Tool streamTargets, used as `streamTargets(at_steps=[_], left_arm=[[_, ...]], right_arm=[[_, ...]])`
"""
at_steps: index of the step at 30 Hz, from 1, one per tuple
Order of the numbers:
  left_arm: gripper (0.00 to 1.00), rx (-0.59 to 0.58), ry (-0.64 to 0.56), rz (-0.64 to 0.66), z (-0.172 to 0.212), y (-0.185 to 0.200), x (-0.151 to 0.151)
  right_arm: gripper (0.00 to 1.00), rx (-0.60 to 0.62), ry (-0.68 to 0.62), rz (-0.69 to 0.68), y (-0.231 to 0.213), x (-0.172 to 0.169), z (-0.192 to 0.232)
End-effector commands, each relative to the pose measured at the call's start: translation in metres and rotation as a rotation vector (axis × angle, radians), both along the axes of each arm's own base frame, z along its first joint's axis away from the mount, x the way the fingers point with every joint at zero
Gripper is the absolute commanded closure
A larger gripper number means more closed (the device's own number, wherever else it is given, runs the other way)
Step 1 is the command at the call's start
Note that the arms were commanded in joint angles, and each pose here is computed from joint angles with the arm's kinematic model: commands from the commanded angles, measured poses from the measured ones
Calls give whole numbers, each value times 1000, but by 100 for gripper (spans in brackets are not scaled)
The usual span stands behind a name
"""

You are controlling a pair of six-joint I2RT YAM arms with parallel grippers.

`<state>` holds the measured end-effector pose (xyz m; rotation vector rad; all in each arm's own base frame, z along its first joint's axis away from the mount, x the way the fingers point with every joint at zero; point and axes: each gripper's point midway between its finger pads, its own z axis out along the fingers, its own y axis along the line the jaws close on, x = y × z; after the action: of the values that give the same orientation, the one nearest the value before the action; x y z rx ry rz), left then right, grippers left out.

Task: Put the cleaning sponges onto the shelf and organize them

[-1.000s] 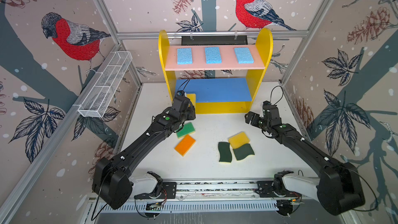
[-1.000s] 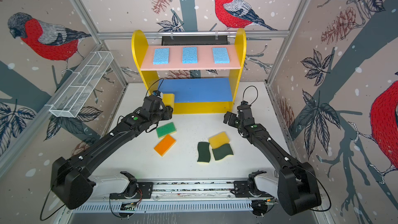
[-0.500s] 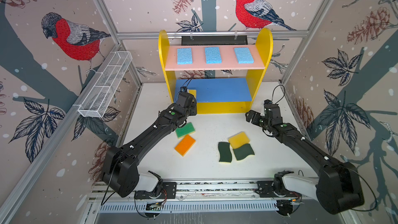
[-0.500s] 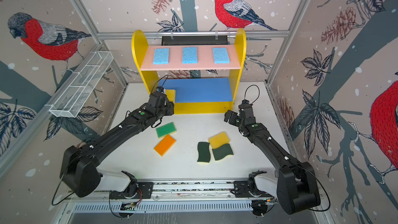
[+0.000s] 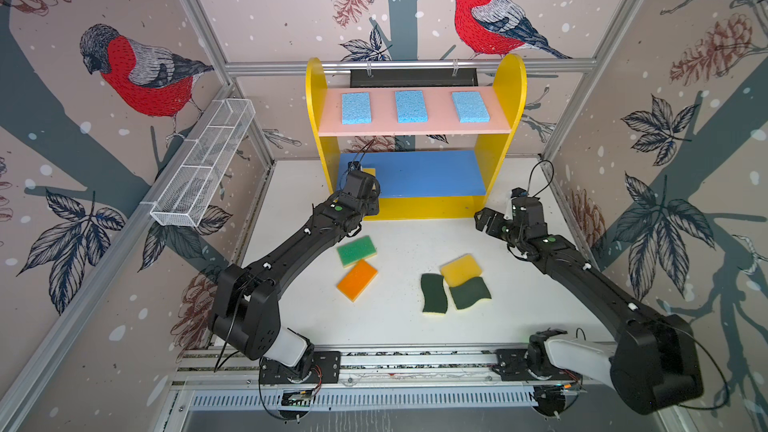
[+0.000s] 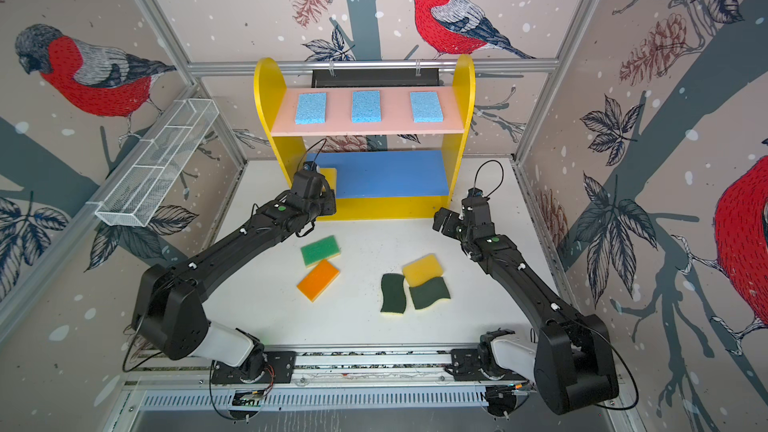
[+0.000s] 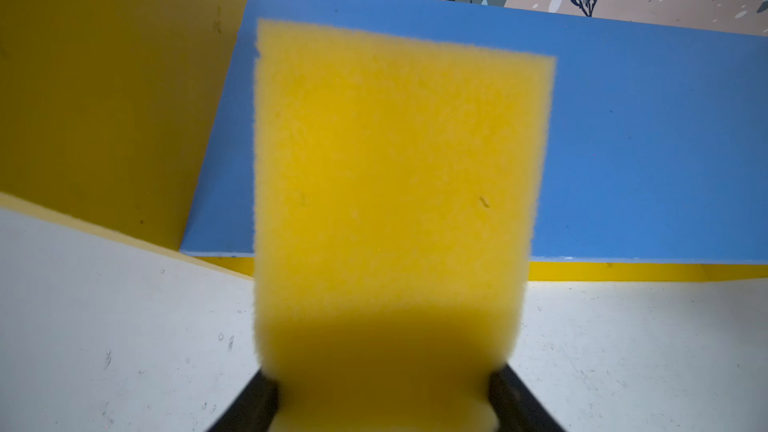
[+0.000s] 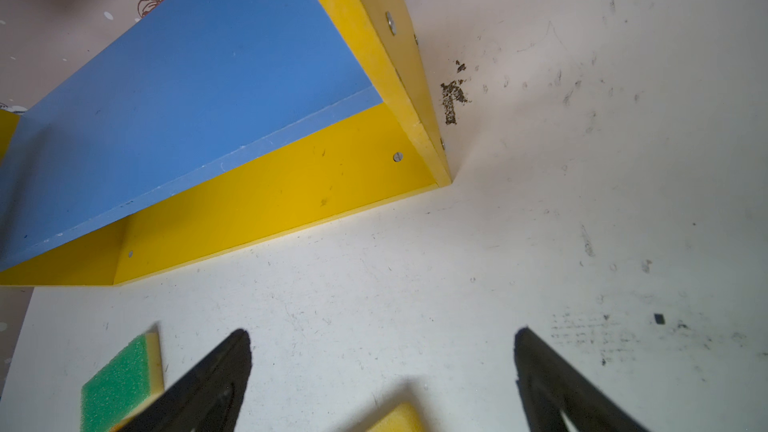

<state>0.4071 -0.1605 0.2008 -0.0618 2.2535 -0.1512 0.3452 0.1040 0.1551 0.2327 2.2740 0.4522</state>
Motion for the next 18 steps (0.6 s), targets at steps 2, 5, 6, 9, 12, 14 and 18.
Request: streamTargets(at_steps=[2,5,6,9,12,14,18], left_arm=[[39,-7,-47,-4,9,4,14],[40,0,-52,-11,9,6,18],[40,5,-53,-11,8,7,20],[39,13,-53,-9,7,9,24],[39,6,-55,-18,6,6,28],[39,2,-56,-21,6,5,30],[39,1,-62,-14,5,7,35]], right_arm=[[2,15,-35,-8,0,4,12],[2,26,-42,-9,1,3,15],[2,28,-47,-8,2,3,17],[2,34,-61,-8,2,3,21],[2,41,-70,0,3,3,25],[2,45,-79,8,5,3,28],[1,50,-98,22,7,1,34]])
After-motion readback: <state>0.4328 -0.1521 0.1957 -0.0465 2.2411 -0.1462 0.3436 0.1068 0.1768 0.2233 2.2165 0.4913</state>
